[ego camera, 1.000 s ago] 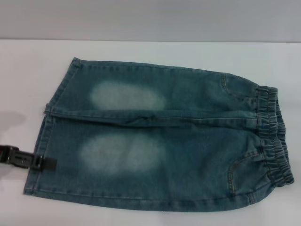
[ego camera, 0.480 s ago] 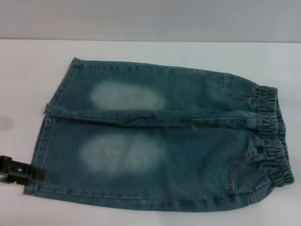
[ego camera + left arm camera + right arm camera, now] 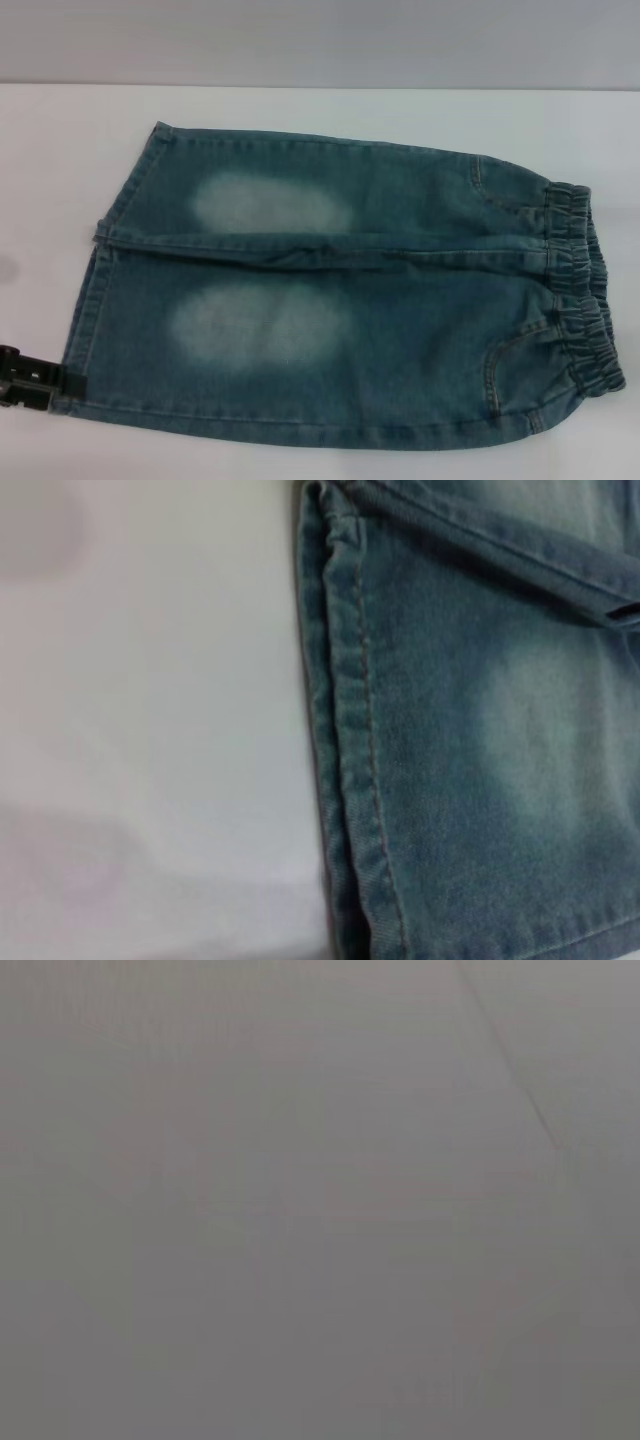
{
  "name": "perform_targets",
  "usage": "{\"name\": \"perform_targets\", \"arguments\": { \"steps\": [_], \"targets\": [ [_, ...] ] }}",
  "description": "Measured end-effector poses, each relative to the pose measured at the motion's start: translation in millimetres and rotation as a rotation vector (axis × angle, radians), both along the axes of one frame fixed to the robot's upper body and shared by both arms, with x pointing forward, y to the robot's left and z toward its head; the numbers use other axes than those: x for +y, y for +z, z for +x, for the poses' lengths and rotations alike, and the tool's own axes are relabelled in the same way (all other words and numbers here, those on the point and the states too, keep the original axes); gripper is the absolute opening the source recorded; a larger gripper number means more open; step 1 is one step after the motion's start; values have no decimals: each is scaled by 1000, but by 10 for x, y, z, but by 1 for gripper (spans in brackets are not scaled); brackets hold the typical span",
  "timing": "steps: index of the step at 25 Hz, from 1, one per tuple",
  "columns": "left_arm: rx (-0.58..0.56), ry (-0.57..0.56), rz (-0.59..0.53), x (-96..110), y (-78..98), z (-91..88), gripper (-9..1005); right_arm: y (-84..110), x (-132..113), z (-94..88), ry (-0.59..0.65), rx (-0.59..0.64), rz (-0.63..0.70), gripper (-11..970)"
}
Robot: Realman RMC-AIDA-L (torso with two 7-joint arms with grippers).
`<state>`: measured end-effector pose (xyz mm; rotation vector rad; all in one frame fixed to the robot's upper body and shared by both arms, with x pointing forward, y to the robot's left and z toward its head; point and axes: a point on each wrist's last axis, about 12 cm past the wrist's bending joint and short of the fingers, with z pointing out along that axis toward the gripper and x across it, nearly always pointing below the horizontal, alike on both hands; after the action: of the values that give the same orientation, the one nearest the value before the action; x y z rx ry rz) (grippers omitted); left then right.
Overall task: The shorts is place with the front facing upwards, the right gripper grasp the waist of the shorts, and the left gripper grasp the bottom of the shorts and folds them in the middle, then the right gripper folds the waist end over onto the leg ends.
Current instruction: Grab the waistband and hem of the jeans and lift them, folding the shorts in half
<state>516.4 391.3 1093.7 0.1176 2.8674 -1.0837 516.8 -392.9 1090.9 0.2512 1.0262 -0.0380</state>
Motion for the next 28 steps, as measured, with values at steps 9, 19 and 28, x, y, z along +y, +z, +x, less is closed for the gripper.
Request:
{"name": "perform_targets", "arguments": {
  "steps": [9, 19, 28],
  "targets": [
    [1, -4, -6, -30, -36, -20, 765, 8, 18, 10, 15, -5, -1, 607],
    [-27, -33, -19, -134, 39, 109, 765, 0, 27, 10, 16, -2, 2, 608],
    [-58, -49, -16, -231, 68, 220, 765, -5, 23, 3, 12, -1, 6, 607]
  ]
}}
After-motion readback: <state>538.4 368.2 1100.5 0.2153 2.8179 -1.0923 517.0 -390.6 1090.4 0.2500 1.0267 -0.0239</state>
